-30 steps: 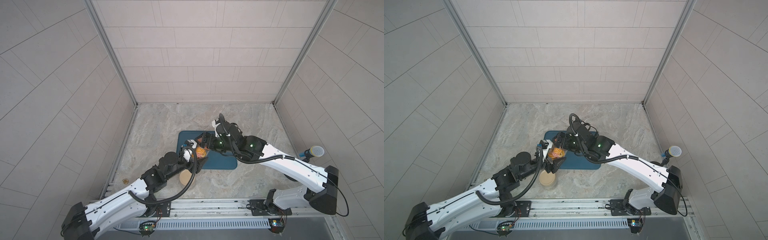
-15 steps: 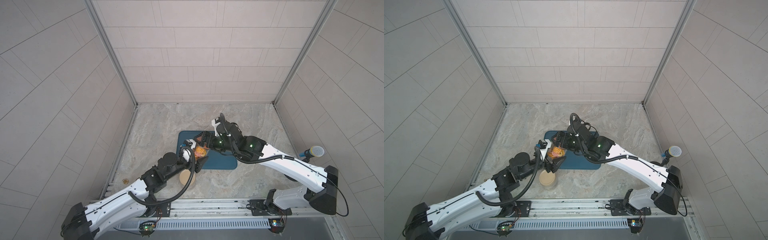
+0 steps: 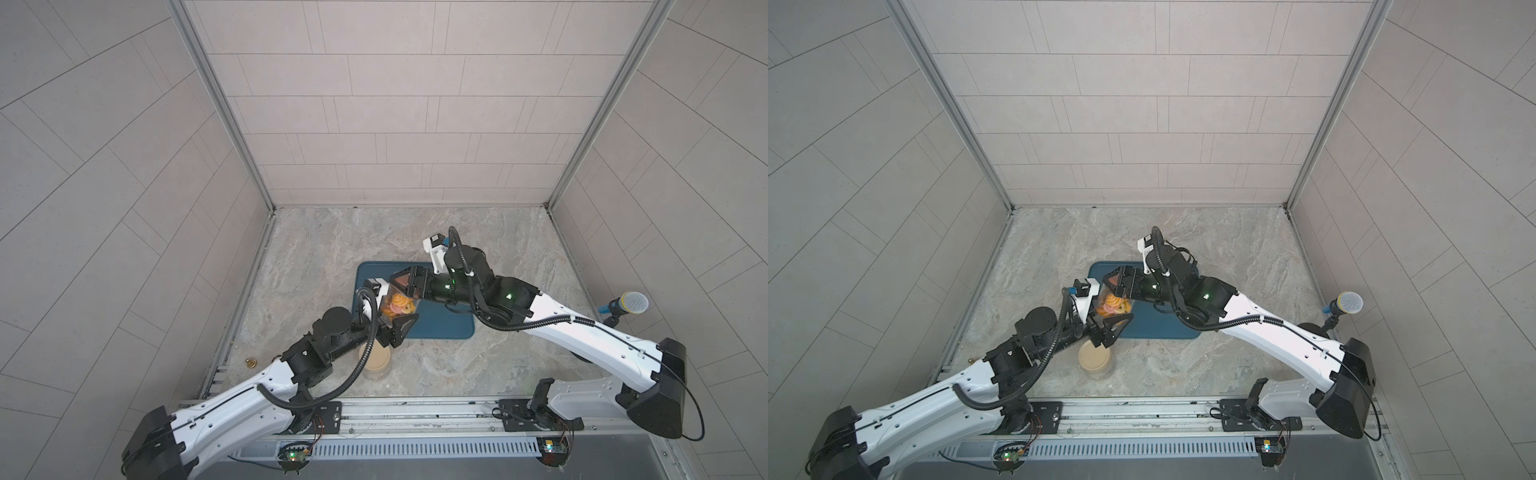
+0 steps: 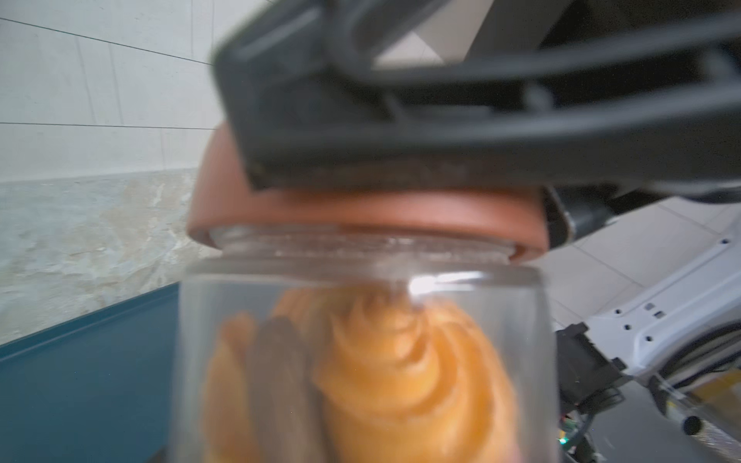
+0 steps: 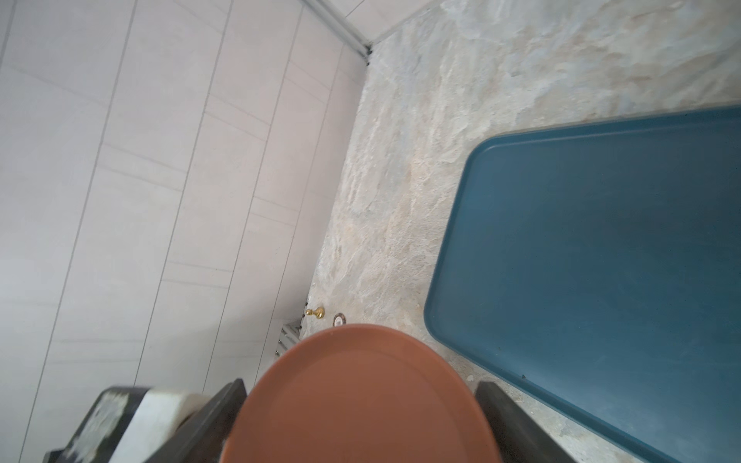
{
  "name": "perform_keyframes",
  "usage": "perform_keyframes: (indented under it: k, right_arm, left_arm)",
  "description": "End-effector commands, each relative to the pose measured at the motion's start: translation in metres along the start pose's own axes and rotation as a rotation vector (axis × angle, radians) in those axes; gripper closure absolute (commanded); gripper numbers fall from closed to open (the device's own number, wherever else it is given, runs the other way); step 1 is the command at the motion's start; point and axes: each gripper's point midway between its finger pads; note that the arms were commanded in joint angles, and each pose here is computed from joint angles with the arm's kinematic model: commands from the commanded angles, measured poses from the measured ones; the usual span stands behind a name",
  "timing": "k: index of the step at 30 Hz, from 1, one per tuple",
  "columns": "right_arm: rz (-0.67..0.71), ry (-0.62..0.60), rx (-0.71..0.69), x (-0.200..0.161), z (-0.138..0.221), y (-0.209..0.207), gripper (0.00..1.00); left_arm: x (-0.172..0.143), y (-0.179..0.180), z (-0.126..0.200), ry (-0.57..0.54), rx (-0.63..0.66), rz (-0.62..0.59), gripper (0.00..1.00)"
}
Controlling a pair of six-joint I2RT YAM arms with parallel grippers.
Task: Pour the cookies out of the jar
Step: Unscrew the lid from the jar.
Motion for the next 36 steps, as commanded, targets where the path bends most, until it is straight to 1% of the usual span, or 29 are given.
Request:
perform_keyframes:
  k: [1,3,6,9,10,12,18,30,36]
  right_arm:
    - [0.084,0.007,0.361,0.013,0.031,0.07,0.99]
    - [0.093,-0.006,0.452,0.019,0.045,0.077,1.0]
    - [0.125,-0.016,0.491,0.025,0.06,0.083,1.0]
    - [0.163,-0.022,0.445,0.026,0.066,0.079,1.0]
    - [0.172,-0.024,0.424,0.027,0.067,0.075,1.0]
    - [0.185,-0.031,0.391,0.029,0.071,0.068,1.0]
    - [0.164,-0.077,0.345,0.044,0.079,0.046,1.0]
    - [0.189,-0.099,0.357,0.052,0.087,0.041,1.0]
    - [0.162,-0.136,0.348,0.068,0.087,0.032,1.0]
  left_arm:
    - [0.074,-0.055,0.019,-0.259,-0.304,0.069,1.0]
    - [0.073,-0.063,0.017,-0.251,-0.374,0.117,1.0]
    - [0.076,-0.067,0.018,-0.268,-0.428,0.162,1.0]
    - [0.077,-0.066,0.017,-0.281,-0.446,0.172,1.0]
    - [0.077,-0.066,0.017,-0.275,-0.457,0.199,1.0]
    - [0.079,-0.067,0.017,-0.278,-0.473,0.209,1.0]
    - [0.076,-0.072,0.017,-0.256,-0.518,0.226,1.0]
    - [0.076,-0.085,0.016,-0.23,-0.641,0.284,1.0]
    - [0.071,-0.083,0.012,-0.211,-0.631,0.286,1.0]
Point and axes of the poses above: each gripper's point midway between its finger pads, its own z axis back along the fingers, its own y axis along the line the jaws close on, x = y × z, and after that the axes turned 6 degrees about -z, right-handed
